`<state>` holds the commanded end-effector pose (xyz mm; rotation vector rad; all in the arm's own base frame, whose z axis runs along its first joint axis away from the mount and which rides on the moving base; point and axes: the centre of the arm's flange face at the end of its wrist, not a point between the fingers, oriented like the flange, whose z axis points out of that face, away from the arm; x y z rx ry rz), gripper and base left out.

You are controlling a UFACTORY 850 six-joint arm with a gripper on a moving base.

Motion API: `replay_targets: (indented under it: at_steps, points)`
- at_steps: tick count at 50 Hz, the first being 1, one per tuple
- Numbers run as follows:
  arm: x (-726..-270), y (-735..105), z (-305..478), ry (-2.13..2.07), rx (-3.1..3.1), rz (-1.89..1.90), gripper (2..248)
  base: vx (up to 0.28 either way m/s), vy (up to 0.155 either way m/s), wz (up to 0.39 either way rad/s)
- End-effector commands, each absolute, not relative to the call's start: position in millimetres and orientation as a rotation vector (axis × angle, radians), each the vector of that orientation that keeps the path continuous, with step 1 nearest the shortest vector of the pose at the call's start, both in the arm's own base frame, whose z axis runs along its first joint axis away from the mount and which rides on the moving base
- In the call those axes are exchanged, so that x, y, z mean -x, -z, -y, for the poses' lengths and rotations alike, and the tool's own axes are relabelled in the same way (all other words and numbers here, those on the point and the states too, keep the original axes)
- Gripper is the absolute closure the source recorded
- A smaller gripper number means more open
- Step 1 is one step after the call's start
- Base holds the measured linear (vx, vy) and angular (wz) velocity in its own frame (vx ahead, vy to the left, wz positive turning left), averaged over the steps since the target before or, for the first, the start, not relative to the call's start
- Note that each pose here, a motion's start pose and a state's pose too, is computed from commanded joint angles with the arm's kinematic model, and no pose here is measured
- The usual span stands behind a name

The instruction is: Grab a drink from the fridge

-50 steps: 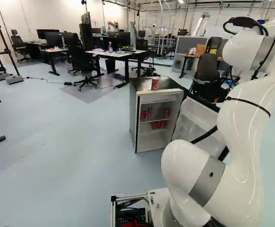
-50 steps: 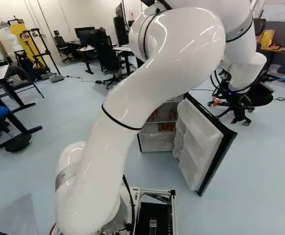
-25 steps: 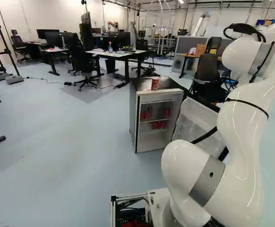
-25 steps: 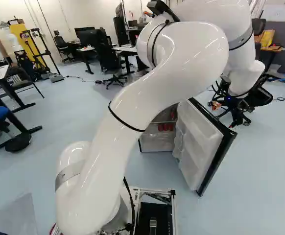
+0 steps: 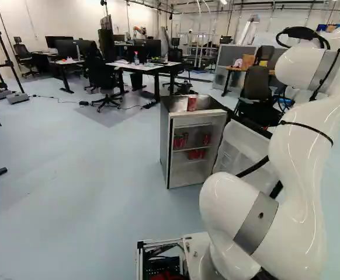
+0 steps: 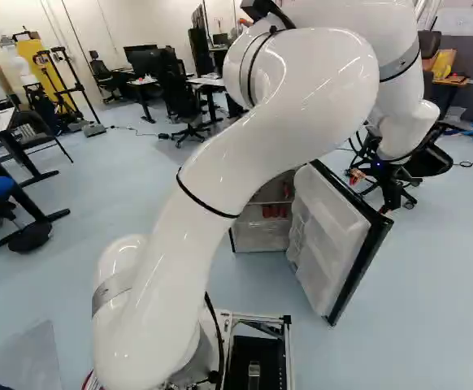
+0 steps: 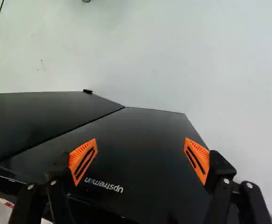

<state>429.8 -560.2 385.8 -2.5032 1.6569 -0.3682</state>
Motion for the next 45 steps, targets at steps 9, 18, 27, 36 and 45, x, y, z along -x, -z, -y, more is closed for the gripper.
replay_targets:
  at_steps: [9, 18, 27, 36, 45]
  points:
    - [-424.0, -385.8, 553.8, 0.335, 2.496, -1.654, 3, 0.000, 0.000, 0.000]
    - [-418.1, -385.8, 547.1, 0.302, 2.489, -1.651, 3, 0.000, 0.000, 0.000]
    - [-412.2, -385.7, 540.4, 0.269, 2.481, -1.648, 3, 0.000, 0.000, 0.000]
    - [-406.3, -385.7, 533.6, 0.236, 2.473, -1.644, 3, 0.000, 0.000, 0.000]
    - [-400.3, -385.5, 526.8, 0.204, 2.464, -1.641, 3, 0.000, 0.000, 0.000]
